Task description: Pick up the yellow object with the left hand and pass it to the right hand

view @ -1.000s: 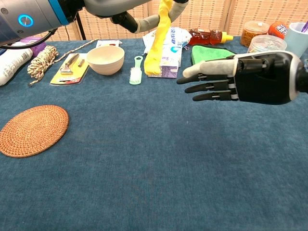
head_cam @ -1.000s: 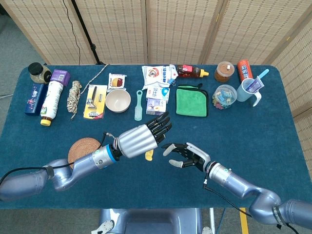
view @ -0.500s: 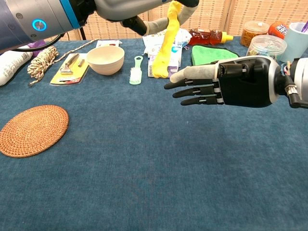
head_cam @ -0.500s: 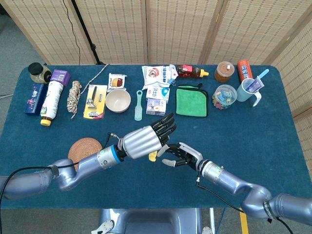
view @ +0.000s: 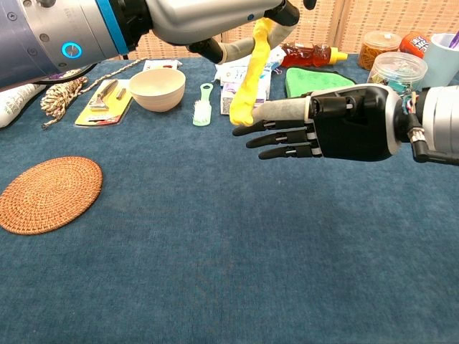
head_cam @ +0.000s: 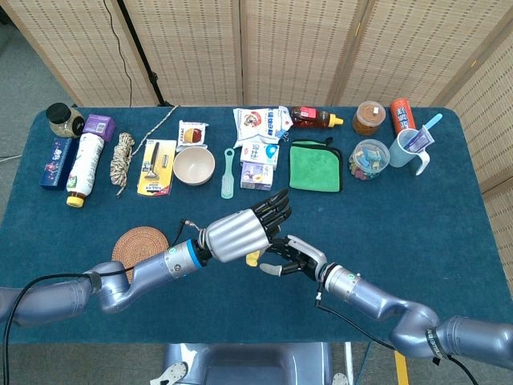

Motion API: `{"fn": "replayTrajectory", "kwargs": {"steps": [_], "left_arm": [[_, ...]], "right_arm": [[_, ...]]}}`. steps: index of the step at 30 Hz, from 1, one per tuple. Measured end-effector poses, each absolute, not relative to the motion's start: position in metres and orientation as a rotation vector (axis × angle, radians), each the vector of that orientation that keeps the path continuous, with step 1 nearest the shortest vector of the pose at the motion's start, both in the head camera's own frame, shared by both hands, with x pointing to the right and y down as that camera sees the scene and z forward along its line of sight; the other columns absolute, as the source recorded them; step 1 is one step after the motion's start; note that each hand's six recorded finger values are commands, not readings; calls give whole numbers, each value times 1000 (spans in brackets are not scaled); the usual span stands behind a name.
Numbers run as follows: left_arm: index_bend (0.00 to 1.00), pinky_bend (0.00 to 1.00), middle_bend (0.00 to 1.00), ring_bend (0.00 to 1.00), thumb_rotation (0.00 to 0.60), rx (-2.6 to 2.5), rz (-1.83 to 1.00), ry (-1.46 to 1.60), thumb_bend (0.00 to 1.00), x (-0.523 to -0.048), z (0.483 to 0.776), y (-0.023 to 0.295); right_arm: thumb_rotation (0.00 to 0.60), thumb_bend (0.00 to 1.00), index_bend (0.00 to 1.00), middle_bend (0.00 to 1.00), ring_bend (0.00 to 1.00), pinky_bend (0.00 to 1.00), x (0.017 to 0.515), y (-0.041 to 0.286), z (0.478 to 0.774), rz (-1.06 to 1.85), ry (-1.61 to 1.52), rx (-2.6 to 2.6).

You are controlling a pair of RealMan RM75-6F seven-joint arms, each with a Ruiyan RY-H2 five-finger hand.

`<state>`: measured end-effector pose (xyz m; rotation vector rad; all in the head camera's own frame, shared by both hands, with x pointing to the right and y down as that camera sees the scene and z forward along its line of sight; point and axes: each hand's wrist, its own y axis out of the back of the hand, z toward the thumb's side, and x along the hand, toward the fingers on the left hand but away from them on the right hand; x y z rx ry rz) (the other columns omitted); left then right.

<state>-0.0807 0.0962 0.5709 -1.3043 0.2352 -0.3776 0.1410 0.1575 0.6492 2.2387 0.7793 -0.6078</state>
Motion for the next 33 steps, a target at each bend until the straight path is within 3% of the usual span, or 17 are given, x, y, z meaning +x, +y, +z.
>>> {"fn": "replayTrajectory", "kwargs": {"steps": [25, 33], "left_arm": [[666, 33, 240, 141, 600, -1305, -374, 212, 552, -74, 579, 103], [666, 33, 240, 141, 600, -1303, -373, 206, 552, -73, 581, 104]], "right_arm": [[600, 334, 492, 238, 139, 34, 130, 156, 656, -624, 780, 2219], [600, 382, 509, 254, 157, 35, 131, 155, 657, -625, 787, 2213]]}}
